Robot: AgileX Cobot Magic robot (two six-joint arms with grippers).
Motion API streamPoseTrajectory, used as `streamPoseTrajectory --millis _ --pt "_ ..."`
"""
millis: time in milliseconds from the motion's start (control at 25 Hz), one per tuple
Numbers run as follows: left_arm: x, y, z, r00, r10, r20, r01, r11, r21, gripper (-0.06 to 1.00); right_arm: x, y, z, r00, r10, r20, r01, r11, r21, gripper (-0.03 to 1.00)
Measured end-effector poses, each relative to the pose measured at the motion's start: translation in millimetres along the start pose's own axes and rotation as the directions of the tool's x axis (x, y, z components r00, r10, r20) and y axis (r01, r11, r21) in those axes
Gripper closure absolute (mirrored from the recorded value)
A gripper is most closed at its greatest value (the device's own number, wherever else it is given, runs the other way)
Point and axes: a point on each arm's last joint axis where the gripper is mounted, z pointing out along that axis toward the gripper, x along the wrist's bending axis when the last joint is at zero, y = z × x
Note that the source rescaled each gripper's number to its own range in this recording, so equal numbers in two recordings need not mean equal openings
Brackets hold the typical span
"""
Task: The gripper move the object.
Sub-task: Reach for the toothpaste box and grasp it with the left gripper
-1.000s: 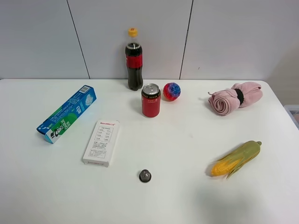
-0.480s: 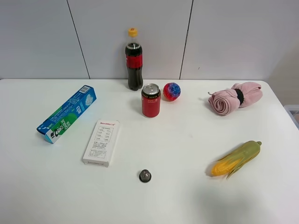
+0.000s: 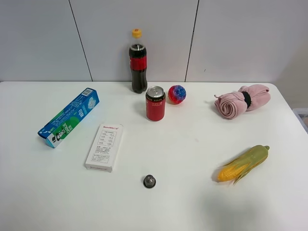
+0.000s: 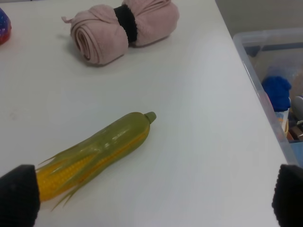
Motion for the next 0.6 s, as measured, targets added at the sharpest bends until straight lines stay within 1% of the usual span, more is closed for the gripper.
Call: streamPoseTrajectory --millis 40,80,160,280,320,480,600 --pt "2 10 8 1.0 0.014 0.006 -0.014 1.0 0.028 -0.06 0 0 0 1.0 0.0 0.0 0.0 1.0 0.0 -0.03" --pt "2 10 8 1.0 0.014 0.006 -0.014 1.0 0.028 -0.06 0 0 0 1.0 0.0 0.0 0.0 1.0 0.0 -0.03" --pt "7 28 24 0.999 0.033 0.015 -0.034 0.997 0.069 -0.06 0 0 0 1.0 0.0 0.0 0.0 1.0 0.0 -0.03" --pt "16 59 64 0.998 0.06 0.031 -0.063 0.989 0.131 -0.06 0 0 0 1.0 0.0 0.0 0.0 1.0 0.0 -0.03" --pt "16 59 64 0.998 0.06 0.031 -0.063 0.989 0.131 -0.06 0 0 0 1.0 0.0 0.0 0.0 1.0 0.0 -0.03" --pt "23 80 111 0.996 0.078 0.046 -0.085 0.979 0.184 -0.06 0 0 0 1.0 0.0 0.0 0.0 1.0 0.0 -0.03" --pt "20 89 148 0.988 0.138 0.073 -0.149 0.972 0.182 -0.06 0 0 0 1.0 0.0 0.0 0.0 1.0 0.0 -0.03"
